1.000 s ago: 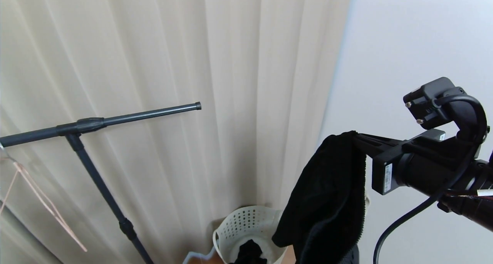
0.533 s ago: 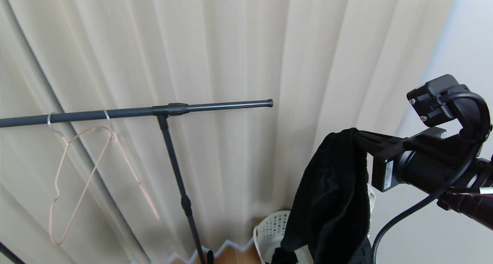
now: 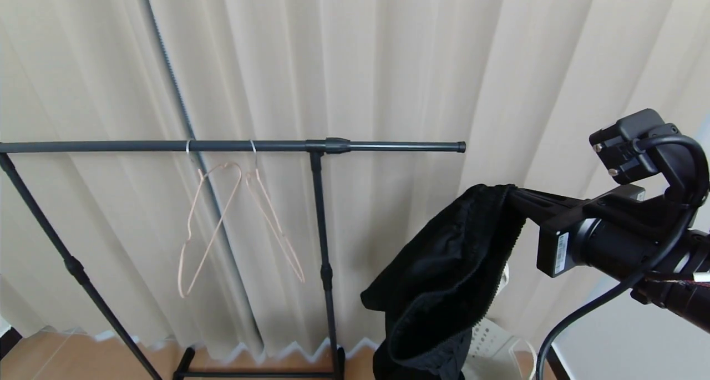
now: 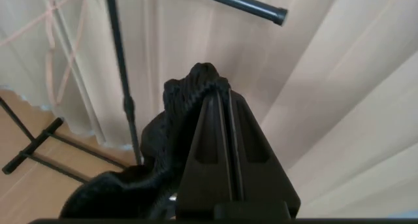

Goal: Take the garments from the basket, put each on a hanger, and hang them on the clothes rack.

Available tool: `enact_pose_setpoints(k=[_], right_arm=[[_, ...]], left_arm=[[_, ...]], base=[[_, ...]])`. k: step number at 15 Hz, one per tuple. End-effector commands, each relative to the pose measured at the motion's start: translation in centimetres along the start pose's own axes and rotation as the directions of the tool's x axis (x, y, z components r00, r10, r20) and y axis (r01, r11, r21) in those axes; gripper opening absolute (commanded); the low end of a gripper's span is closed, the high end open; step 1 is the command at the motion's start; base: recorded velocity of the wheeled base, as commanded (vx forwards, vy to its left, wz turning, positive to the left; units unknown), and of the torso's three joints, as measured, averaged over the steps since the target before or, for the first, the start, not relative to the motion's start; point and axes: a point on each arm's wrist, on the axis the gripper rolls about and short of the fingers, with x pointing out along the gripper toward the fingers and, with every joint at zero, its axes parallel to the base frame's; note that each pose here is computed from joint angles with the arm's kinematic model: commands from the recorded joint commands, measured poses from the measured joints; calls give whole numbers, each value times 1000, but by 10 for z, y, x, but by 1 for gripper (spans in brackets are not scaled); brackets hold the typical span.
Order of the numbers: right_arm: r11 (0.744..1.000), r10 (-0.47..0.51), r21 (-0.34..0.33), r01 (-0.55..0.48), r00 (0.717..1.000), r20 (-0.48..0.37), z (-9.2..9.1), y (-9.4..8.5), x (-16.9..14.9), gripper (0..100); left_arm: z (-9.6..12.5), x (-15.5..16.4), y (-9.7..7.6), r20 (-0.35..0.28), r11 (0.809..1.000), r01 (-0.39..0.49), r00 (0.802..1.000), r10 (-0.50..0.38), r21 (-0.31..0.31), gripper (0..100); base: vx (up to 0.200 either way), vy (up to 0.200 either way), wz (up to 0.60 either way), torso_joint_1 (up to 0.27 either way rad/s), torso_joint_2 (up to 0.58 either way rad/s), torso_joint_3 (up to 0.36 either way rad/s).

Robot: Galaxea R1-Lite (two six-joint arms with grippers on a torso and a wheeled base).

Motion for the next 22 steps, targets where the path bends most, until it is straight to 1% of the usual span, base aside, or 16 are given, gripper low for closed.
enact_pose_setpoints(k=[1, 20, 22], right_arm=[[1000, -1, -2, 1, 1000, -1, 0, 0, 0, 0], [1000, -5, -1, 5, 1000, 2, 0, -1, 1, 0], [1000, -5, -1, 5, 1000, 2, 0, -1, 1, 0]], left_arm=[[0, 0, 0, -2, 1000, 0, 1000, 0, 1, 100], [0, 0, 0, 0, 1000, 2, 1000, -2, 1, 100], [0, 0, 0, 0, 1000, 3, 1000, -3, 1, 100]], base=[[0, 200, 0, -36, -12, 7], [0, 200, 0, 3, 3, 2], [-200, 0, 0, 2, 2, 5]])
